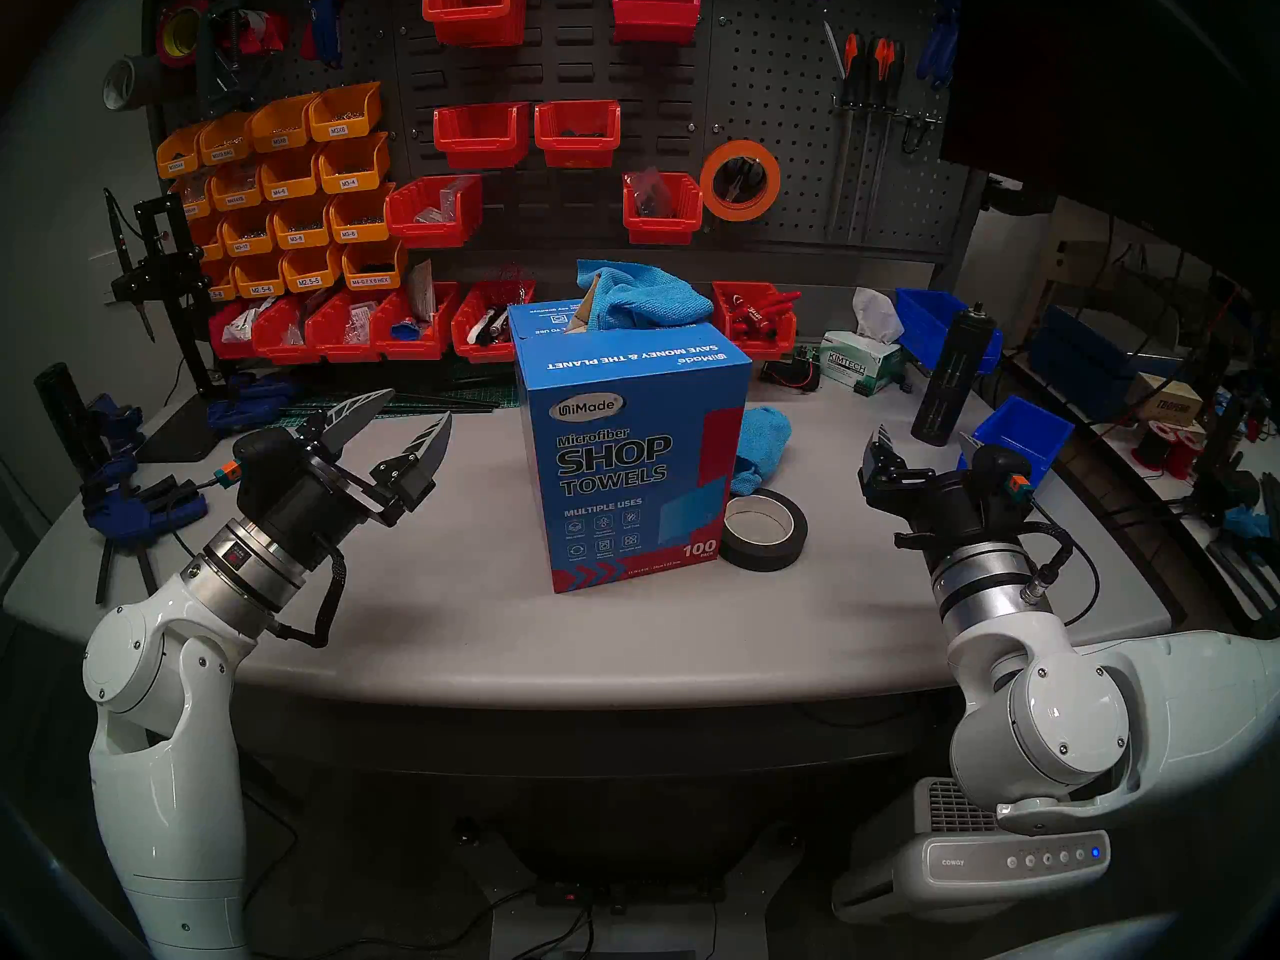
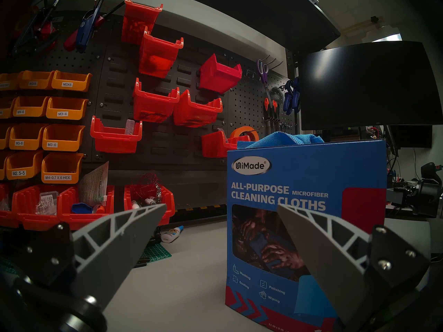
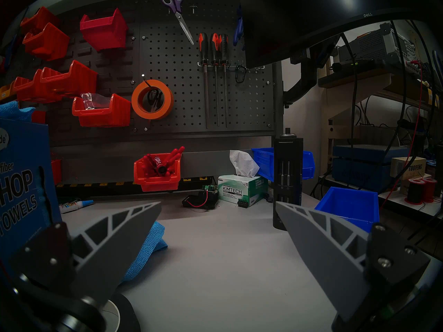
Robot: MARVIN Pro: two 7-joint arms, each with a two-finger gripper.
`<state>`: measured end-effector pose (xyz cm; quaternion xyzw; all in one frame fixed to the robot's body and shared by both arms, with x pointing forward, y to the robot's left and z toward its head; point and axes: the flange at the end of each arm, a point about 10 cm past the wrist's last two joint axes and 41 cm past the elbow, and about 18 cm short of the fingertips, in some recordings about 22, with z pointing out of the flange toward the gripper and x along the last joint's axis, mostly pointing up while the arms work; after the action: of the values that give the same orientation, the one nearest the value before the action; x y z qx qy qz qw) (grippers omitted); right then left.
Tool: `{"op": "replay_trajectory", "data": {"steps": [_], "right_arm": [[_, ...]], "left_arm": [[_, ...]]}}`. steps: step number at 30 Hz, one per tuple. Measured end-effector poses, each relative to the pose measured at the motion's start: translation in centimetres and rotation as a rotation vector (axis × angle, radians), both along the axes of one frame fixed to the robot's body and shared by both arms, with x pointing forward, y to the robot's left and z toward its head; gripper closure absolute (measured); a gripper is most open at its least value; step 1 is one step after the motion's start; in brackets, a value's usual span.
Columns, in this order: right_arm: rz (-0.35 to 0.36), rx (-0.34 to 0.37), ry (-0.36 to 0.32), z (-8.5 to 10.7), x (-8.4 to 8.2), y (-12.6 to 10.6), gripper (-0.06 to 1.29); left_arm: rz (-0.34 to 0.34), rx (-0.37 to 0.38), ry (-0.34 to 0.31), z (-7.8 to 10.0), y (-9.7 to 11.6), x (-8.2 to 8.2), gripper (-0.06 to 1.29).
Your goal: Take out a shop towel
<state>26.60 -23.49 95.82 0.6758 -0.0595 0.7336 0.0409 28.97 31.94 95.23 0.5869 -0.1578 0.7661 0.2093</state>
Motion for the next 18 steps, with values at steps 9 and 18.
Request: {"op": "replay_trajectory", "data": {"steps": [9, 18], "right_arm": [[0.0, 0.0, 0.0, 0.0, 0.0, 0.0, -0.02], [0.0, 0.0, 0.0, 0.0, 0.0, 0.0, -0.02]], "left_arm": [[0.0, 0.0, 0.0, 0.0, 0.0, 0.0, -0.02], [0.0, 0.0, 0.0, 0.0, 0.0, 0.0, -0.02]]}}
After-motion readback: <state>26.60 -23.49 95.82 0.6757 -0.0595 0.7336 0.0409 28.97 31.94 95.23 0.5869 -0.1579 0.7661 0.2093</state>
